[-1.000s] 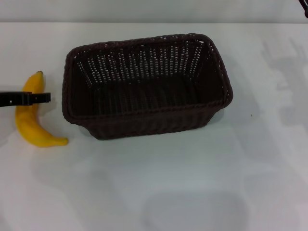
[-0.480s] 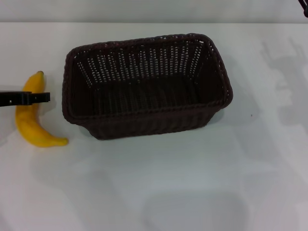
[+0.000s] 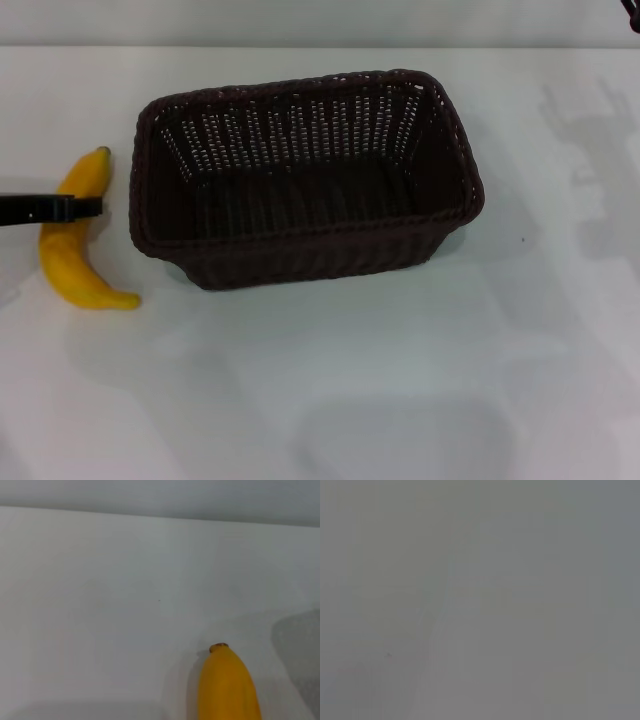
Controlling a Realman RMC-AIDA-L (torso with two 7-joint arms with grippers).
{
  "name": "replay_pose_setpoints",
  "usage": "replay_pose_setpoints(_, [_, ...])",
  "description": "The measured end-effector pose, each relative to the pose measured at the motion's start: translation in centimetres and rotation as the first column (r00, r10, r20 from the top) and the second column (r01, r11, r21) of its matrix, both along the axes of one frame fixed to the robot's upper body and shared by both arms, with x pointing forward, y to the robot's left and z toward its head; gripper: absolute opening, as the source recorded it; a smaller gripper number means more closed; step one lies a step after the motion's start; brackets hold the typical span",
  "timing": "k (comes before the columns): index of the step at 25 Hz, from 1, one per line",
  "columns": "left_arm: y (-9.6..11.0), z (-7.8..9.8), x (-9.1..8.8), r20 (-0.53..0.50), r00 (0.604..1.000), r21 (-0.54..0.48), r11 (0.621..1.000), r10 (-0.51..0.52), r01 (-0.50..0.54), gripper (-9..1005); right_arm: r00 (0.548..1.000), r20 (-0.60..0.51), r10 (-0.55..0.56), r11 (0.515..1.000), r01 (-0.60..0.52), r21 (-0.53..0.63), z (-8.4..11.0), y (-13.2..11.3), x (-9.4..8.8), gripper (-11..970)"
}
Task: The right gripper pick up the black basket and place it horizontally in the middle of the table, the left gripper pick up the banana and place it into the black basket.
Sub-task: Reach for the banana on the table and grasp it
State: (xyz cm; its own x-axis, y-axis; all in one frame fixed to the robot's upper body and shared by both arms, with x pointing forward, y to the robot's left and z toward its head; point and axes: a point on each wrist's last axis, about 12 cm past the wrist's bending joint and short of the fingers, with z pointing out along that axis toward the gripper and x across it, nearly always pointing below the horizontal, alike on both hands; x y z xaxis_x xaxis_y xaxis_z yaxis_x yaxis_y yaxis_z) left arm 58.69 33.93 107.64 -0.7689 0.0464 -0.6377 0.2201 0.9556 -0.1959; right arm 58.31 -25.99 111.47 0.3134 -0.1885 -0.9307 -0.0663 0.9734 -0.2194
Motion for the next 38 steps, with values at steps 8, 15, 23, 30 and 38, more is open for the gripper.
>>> replay_pose_setpoints(8, [-0.2,0.2,0.2,0.001,1.000,-0.013,1.000,0.005,-0.005,524,1.000,-0.001,-0.002,1.000,0.002,0.001,0.0,-0.1,-0.1,764])
replay_pose_setpoints(15, [-0.2,0.2,0.1,-0.004,1.000,-0.018,1.000,0.006,-0.006,493,1.000,-0.001,-0.003,1.000,0.003,0.002,-0.1,-0.1,-0.1,764])
replay_pose_setpoints(23, [0.5,-0.1,-0.4,-0.007,0.999,-0.038,0.998,0.045,-0.046,493,1.000,-0.005,-0.011,1.000,0.011,0.002,-0.2,-0.3,-0.2,763])
replay_pose_setpoints(30, [2.4,0.6,-0.7,0.057,0.990,-0.080,0.989,0.131,-0.126,494,1.000,-0.005,-0.014,1.000,0.014,0.002,-0.2,-0.4,-0.2,763])
replay_pose_setpoints(38, [3.7,3.5,0.1,0.291,0.947,-0.087,0.989,0.138,-0.118,495,1.000,-0.011,-0.014,1.000,0.014,0.001,-0.4,-0.4,-0.3,763])
